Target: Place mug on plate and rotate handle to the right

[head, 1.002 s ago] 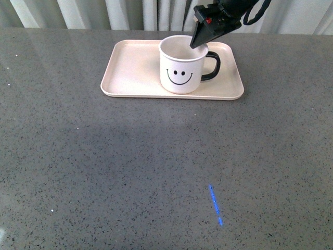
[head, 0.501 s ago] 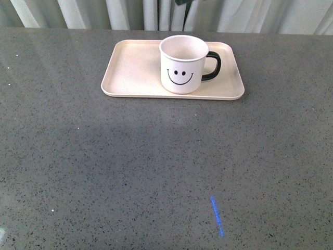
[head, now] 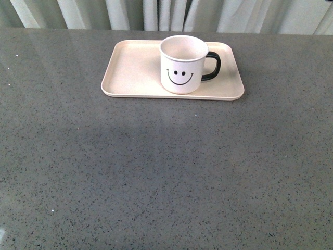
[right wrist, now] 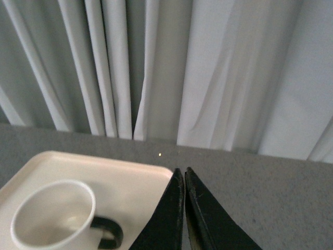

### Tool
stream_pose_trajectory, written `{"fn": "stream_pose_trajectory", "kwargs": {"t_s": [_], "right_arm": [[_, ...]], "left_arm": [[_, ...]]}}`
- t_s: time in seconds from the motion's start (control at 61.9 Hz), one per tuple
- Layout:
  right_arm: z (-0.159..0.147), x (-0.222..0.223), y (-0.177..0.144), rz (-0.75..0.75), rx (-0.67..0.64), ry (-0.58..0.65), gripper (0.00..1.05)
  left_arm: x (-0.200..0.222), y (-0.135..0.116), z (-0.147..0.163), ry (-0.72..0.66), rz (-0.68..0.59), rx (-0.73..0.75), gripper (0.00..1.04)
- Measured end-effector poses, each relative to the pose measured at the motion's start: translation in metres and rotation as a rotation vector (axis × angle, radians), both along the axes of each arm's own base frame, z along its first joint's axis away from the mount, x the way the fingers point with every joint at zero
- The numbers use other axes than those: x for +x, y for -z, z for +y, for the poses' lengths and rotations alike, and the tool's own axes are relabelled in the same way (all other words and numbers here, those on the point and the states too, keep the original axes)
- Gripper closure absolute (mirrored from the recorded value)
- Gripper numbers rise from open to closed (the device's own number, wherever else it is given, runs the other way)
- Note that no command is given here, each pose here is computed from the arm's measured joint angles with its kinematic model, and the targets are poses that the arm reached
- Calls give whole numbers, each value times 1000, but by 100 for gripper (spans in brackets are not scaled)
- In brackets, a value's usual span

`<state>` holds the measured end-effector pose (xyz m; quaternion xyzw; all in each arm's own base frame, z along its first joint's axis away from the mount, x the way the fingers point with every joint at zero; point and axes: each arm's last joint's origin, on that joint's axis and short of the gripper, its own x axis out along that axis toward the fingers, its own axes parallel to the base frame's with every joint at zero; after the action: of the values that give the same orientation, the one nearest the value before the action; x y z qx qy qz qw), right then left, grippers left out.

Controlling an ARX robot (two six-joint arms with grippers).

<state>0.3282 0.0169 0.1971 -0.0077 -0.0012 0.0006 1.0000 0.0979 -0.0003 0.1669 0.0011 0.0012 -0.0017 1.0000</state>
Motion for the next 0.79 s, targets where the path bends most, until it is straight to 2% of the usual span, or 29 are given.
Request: {"fn": "stream_pose_trajectory", "kwargs": {"t_s": [0.113,0.323,0.792], "right_arm": [[-7,-44,9,5,5,-7,103],[-17,-90,20,15,5,3,103],[-17,-156,35,18,5,2,103]], "left_arm": [[0,0,0,0,0,0,9],[0,0,0,0,0,0,9],[0,0,0,0,0,0,9]]}}
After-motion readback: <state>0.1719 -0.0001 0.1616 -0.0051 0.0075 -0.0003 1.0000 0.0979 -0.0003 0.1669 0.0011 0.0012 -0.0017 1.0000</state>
